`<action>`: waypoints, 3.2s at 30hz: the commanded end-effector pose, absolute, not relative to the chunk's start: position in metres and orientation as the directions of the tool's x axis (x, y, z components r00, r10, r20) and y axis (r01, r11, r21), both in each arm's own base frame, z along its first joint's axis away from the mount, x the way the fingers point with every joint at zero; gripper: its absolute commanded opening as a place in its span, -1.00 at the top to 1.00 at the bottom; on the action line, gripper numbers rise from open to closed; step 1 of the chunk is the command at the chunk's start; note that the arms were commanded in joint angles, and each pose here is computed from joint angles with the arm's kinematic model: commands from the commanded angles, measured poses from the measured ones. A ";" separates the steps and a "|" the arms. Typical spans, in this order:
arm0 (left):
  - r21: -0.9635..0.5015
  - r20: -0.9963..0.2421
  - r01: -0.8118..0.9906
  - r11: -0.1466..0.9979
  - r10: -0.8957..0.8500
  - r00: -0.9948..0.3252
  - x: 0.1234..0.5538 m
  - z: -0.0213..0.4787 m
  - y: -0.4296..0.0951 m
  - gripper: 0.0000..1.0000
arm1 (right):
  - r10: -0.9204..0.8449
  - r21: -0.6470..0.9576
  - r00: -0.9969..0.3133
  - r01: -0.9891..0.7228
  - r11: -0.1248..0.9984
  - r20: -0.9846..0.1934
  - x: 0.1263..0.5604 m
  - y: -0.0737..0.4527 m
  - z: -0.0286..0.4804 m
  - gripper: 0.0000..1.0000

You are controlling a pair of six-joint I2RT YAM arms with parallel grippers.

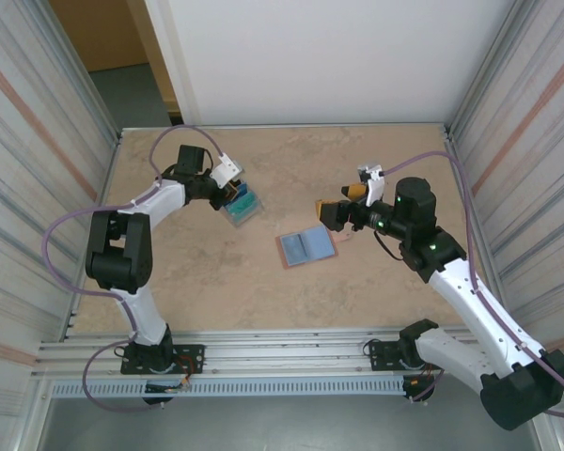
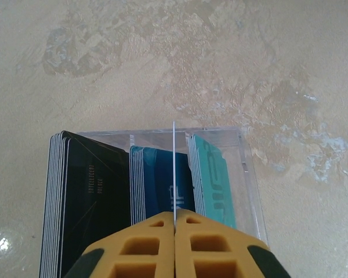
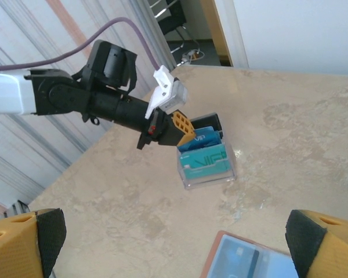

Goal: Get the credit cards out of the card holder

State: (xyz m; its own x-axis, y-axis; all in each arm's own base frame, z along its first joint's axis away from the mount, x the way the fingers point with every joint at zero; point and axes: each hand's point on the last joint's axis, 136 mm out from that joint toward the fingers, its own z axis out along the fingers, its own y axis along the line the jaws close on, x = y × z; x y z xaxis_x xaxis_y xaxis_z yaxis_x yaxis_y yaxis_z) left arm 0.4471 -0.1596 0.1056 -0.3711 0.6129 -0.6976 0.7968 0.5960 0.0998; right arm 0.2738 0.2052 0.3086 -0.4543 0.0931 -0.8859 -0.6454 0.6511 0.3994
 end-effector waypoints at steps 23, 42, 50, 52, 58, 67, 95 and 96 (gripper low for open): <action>0.154 -0.855 0.659 0.737 0.433 -0.285 0.407 0.224 -0.157 -0.64 | 0.011 0.235 -0.414 -0.495 0.836 -0.910 0.285 0.184 0.306 -0.97; -0.079 -0.969 0.128 0.989 -0.045 -0.244 0.315 0.276 -0.068 -0.97 | -0.319 0.109 -0.777 -0.442 0.891 -0.543 0.279 0.251 0.142 -0.20; -0.189 -0.956 0.000 0.982 -0.184 -0.227 0.294 0.263 -0.044 -0.97 | -0.422 0.057 -0.819 -0.479 0.876 -0.390 0.274 0.273 0.092 0.02; -0.195 -0.950 -0.033 0.980 -0.197 -0.242 0.291 0.260 -0.038 -0.97 | -0.436 0.056 -0.825 -0.485 0.873 -0.359 0.275 0.277 0.082 0.02; -0.194 -0.947 -0.023 0.981 -0.194 -0.257 0.288 0.248 -0.040 -0.97 | -0.462 0.062 -0.828 -0.504 0.861 -0.318 0.280 0.289 0.062 -0.01; -0.208 -0.932 0.028 0.978 -0.190 -0.308 0.288 0.237 -0.051 -0.98 | -0.471 0.073 -0.838 -0.506 0.859 -0.275 0.283 0.295 0.042 -0.02; -0.228 -0.908 0.107 0.968 -0.172 -0.382 0.298 0.232 -0.072 -0.97 | -0.435 0.112 -0.876 -0.463 0.879 -0.207 0.279 0.279 0.012 0.29; -0.230 -0.908 0.109 0.967 -0.173 -0.383 0.299 0.231 -0.073 -0.98 | -0.435 0.113 -0.876 -0.464 0.879 -0.210 0.279 0.279 0.014 0.35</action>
